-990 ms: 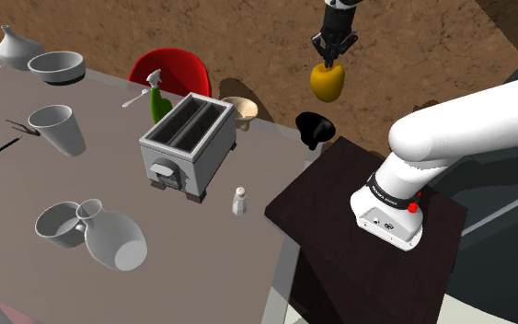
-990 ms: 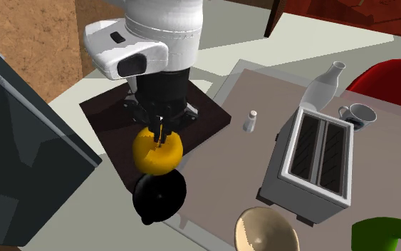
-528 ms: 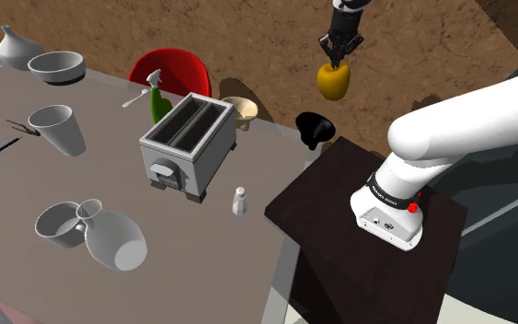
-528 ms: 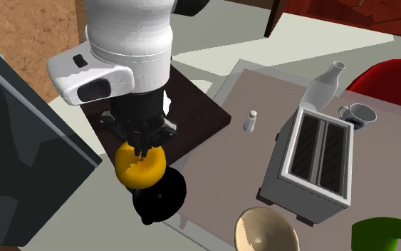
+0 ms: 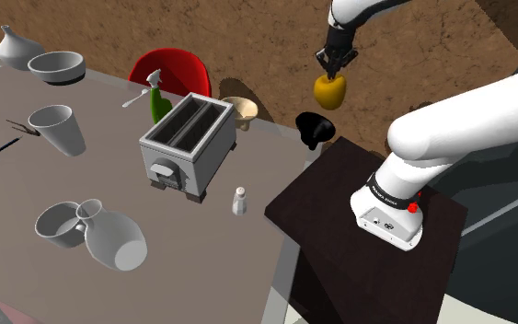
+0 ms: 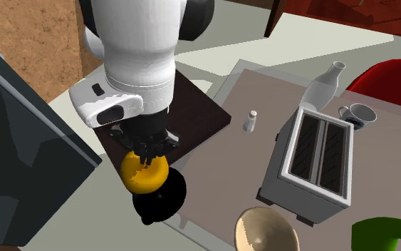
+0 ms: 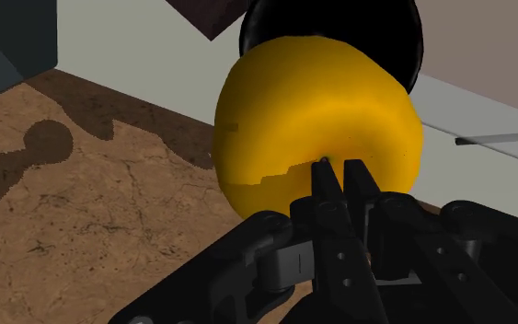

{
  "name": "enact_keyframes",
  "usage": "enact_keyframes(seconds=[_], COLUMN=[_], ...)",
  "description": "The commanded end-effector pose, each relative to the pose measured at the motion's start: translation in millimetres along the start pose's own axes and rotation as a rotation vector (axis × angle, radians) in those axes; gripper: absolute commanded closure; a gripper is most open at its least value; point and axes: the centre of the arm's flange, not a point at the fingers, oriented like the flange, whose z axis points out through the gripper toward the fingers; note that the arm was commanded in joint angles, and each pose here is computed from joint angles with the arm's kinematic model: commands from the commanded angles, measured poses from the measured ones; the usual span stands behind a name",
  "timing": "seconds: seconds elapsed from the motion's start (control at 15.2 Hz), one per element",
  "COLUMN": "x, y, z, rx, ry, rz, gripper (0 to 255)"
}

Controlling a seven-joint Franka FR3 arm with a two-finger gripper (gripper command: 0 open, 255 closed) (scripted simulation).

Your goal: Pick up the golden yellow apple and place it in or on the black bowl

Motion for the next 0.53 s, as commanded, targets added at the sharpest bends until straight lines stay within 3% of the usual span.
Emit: enact_keyframes(seconds=[0.0, 0.46], x=[-1, -6], y=[-2, -8], z=[11, 47], rx=[0.000, 0.000], ry=[0.001, 0.001], rz=[0.000, 0.000], gripper=[255, 255])
